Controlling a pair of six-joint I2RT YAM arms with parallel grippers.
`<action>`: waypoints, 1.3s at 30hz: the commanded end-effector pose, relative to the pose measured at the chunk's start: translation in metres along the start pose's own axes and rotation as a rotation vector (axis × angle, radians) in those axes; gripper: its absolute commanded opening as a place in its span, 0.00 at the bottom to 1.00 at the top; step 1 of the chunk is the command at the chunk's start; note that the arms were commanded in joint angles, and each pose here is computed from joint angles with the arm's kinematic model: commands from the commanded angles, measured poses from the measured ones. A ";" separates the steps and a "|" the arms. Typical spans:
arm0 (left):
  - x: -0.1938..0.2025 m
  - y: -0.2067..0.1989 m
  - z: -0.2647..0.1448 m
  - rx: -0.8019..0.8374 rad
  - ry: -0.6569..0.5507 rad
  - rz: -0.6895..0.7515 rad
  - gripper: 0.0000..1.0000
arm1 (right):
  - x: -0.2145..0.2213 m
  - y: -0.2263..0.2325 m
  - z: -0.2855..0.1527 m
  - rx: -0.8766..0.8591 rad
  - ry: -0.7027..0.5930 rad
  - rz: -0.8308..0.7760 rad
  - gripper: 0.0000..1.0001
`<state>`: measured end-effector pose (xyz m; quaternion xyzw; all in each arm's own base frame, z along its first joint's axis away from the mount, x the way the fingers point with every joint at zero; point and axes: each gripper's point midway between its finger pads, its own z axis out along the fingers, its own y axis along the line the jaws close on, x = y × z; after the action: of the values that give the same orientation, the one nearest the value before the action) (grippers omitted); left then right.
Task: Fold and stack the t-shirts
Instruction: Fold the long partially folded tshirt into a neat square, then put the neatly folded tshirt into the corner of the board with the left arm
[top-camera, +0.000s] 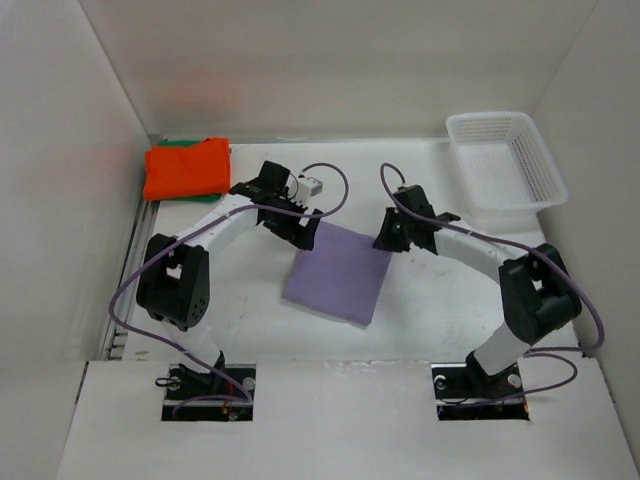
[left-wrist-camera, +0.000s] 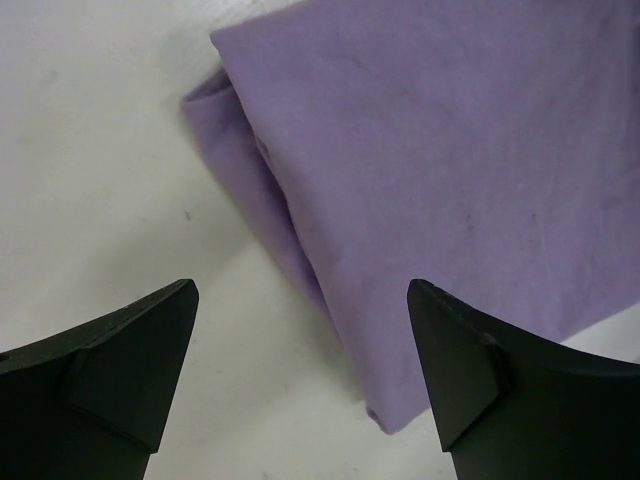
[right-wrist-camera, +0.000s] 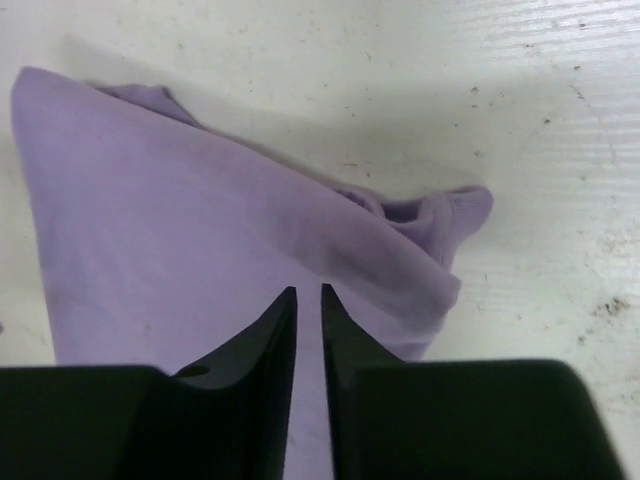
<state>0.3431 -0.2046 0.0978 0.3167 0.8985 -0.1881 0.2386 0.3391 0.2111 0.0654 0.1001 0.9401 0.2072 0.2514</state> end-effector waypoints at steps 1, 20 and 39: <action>0.023 -0.015 0.011 0.115 0.060 -0.167 0.87 | -0.015 0.016 -0.028 -0.040 -0.094 -0.040 0.23; 0.084 -0.031 0.072 0.210 0.294 -0.338 0.52 | 0.038 -0.015 -0.070 -0.017 -0.120 0.078 0.39; -0.007 0.082 0.013 -0.087 0.010 -0.416 0.00 | 0.007 -0.081 -0.130 0.057 -0.304 0.201 0.40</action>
<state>0.3454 -0.1915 0.0325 0.1350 0.9508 -0.2641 0.0899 0.2605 0.1024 0.1300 0.2372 0.8796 0.1973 0.3621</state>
